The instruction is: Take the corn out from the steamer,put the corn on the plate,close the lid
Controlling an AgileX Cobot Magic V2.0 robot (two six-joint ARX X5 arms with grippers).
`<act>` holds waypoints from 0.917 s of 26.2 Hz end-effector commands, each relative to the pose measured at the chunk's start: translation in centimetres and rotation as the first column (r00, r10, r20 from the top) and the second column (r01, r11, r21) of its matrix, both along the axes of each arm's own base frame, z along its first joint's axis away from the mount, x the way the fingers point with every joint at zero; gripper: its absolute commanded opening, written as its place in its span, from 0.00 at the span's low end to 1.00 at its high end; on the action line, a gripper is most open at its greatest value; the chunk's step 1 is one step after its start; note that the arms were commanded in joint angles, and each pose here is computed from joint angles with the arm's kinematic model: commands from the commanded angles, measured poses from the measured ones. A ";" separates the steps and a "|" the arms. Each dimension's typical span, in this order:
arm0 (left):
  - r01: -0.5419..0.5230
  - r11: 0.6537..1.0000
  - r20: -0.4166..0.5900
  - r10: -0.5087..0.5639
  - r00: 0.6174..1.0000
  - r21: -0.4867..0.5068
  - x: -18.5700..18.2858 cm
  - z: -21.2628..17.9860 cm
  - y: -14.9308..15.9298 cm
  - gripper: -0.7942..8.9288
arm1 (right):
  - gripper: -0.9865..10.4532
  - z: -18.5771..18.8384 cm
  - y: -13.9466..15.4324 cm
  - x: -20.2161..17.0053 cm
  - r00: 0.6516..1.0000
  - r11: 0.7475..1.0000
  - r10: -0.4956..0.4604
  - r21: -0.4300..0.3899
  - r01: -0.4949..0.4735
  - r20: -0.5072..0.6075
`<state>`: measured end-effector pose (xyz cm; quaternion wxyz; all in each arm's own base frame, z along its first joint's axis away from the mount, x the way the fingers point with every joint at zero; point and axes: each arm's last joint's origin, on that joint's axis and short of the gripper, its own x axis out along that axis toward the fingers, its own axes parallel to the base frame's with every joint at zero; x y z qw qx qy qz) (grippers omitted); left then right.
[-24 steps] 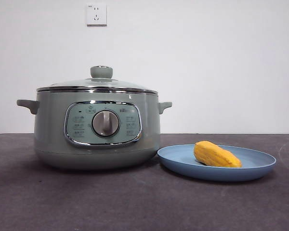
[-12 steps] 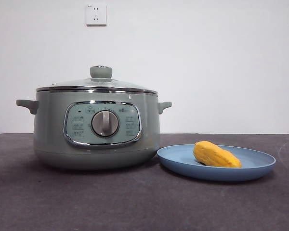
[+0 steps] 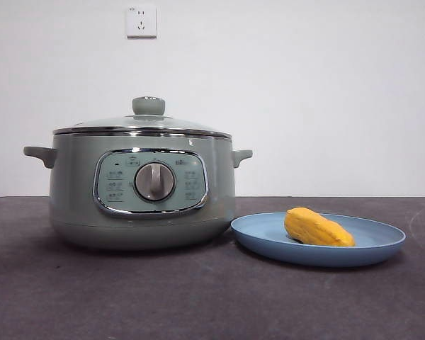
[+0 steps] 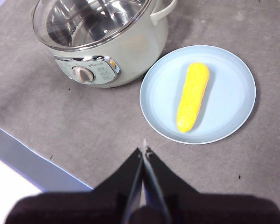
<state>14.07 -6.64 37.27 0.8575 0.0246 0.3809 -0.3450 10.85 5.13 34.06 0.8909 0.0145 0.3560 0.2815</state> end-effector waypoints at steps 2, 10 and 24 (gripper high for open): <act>-0.002 1.000 -0.004 0.002 1.000 0.002 0.0 -0.2 0.0 0.08 | 0.09 -0.1 0.0 0.0 1.000 1.000 0.003 -0.002 -0.003 0.005; -0.011 0.999 0.174 0.004 0.985 0.040 0.8 0.7 0.0 0.08 | 0.09 -0.1 0.0 0.0 1.000 1.000 0.001 -0.004 -0.001 0.005; -0.315 0.946 0.682 0.277 0.676 -0.071 -3.2 2.4 5.4 0.08 | 0.09 -0.1 0.0 0.0 1.000 1.000 0.000 -0.004 0.000 0.006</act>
